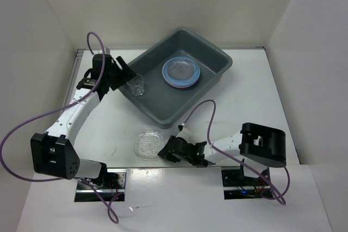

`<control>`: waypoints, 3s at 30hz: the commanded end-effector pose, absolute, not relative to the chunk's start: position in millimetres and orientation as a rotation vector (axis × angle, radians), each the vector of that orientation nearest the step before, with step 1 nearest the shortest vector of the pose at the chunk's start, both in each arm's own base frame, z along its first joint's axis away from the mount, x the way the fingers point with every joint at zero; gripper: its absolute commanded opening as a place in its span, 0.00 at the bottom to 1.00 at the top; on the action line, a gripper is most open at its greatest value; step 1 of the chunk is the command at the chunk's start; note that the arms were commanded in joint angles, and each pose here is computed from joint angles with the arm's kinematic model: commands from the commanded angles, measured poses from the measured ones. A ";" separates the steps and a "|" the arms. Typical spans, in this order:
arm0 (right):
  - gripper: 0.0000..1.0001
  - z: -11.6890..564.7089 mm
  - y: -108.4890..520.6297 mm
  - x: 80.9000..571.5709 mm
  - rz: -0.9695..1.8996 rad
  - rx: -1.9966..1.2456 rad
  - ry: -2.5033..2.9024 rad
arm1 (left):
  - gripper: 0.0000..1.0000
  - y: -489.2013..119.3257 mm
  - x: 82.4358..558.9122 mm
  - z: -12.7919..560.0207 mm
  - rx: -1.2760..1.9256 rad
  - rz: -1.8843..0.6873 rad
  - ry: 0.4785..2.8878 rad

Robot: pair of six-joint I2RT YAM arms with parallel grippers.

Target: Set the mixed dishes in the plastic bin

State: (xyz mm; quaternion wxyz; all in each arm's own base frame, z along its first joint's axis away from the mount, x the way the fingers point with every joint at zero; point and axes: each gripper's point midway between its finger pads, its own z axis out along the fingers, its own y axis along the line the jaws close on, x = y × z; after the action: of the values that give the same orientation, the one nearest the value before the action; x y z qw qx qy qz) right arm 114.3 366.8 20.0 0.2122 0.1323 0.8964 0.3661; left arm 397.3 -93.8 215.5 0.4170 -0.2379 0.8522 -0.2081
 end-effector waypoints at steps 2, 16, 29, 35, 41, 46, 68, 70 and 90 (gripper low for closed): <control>0.15 19.1 366.3 121.6 0.960 0.388 2.446 | 0.79 -91.6 397.4 231.5 -0.566 -0.534 2.090; 0.01 92.6 250.6 80.3 0.966 0.412 2.513 | 0.79 -92.9 395.6 227.6 -0.564 -0.541 2.102; 0.01 218.8 230.1 75.3 1.243 0.288 2.319 | 0.79 -88.1 395.8 232.9 -0.576 -0.515 2.084; 0.01 336.4 235.0 158.8 1.061 0.344 1.934 | 0.79 -88.6 397.1 237.3 -0.583 -0.524 2.074; 0.04 366.4 227.5 266.8 0.753 0.311 1.833 | 0.79 -92.1 396.5 243.2 -0.579 -0.555 2.060; 0.01 326.1 193.2 352.5 0.555 0.338 1.904 | 0.79 -94.8 388.4 240.8 -0.587 -0.588 2.053; 0.01 183.7 181.4 519.0 0.207 0.252 2.163 | 0.79 -95.8 349.4 234.7 -0.569 -0.575 2.045; 0.01 178.0 185.8 531.0 0.199 0.240 2.169 | 0.79 -93.7 348.4 232.2 -0.567 -0.557 2.054; 1.00 332.4 133.1 411.0 0.298 0.193 1.944 | 0.96 -56.9 334.5 259.5 -0.526 -0.347 1.946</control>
State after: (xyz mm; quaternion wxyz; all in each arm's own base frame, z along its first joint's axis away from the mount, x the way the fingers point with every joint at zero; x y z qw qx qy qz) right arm 457.8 160.7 302.5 0.5202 0.0761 0.8400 0.1340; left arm 341.5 -74.2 232.2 0.4684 -0.2278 0.8355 -0.1749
